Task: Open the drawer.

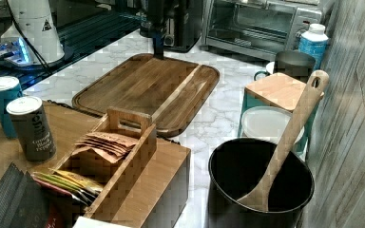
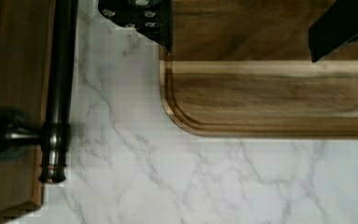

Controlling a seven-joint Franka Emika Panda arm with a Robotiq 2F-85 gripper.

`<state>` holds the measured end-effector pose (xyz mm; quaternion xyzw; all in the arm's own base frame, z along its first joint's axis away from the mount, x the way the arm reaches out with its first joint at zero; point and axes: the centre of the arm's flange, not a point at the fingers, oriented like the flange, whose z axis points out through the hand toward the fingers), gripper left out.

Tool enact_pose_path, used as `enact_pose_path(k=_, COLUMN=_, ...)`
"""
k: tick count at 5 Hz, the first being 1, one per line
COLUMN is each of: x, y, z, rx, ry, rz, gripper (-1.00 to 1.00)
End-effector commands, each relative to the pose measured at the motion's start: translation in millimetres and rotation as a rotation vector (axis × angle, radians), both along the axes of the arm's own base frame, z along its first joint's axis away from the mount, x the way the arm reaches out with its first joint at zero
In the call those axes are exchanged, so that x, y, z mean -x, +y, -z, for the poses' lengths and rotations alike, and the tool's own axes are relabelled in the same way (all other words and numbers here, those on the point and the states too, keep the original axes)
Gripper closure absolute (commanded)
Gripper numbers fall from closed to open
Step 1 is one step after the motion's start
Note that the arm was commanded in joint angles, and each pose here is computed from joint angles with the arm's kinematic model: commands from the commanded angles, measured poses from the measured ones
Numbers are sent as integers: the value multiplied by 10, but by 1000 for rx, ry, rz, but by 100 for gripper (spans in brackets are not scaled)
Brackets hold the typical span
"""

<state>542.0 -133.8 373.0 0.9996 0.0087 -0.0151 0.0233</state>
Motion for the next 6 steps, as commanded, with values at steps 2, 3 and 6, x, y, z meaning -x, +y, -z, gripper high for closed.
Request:
enact_pose_path(k=2, x=203, y=-995, z=-12, rx=90, ry=-128, rz=-88, gripper=-100)
enact_pose_path(k=3, x=223, y=-1013, z=78, rx=116, ry=-122, rz=-64, gripper=-100)
enact_pose_path(k=6, x=278, y=-853, z=422, rx=208, ry=-141, rz=7, gripper=-100)
